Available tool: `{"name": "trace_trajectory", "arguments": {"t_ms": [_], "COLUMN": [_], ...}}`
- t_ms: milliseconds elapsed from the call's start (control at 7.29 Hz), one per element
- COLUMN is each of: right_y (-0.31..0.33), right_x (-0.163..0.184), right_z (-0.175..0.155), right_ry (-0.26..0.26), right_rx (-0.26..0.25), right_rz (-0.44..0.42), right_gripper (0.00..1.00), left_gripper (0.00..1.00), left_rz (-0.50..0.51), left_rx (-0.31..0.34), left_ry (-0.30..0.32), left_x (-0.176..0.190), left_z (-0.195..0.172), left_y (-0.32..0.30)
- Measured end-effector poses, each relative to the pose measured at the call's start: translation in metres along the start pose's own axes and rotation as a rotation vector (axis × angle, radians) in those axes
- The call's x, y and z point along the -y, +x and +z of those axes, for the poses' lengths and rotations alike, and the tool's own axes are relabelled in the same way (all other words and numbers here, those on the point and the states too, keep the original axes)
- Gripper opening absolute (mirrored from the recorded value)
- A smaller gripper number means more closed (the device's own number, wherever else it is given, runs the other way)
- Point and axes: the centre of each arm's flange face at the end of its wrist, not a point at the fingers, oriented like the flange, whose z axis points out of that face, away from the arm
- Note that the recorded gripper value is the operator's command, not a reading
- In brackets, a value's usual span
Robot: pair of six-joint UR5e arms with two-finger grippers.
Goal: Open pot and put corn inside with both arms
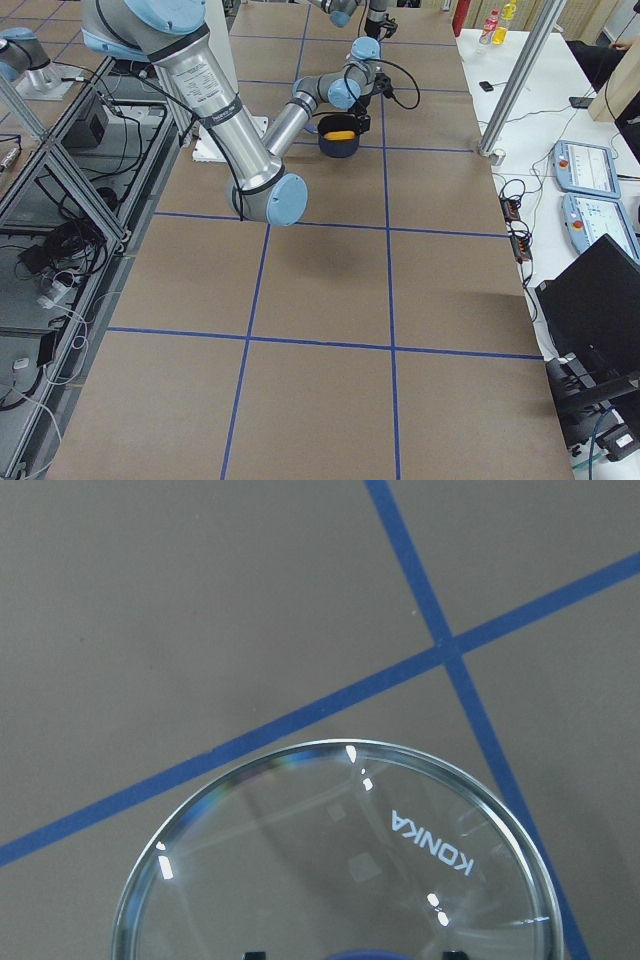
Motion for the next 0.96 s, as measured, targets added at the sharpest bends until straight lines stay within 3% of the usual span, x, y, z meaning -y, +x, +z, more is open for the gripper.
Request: {"name": "trace_trajectory", "arguments": {"t_ms": [549,961], "right_y": [0.01,0.015], "right_x": [-0.003,-0.002], "right_z": [0.001,0.0], "right_ry": [-0.002,0.0], "right_rx": [-0.01,-0.015], "right_rz": [-0.01,-0.006], "right_gripper": [1.0,1.0], "left_gripper": [0.55,0.57], "left_rz": [-0.001,-0.008], "left_rx": [-0.059,-0.067], "left_ry": [-0.011,-0.019], "left_x": [-0.001,-0.002], "left_z": [0.004,0.007], "left_y": [0.004,0.003]}}
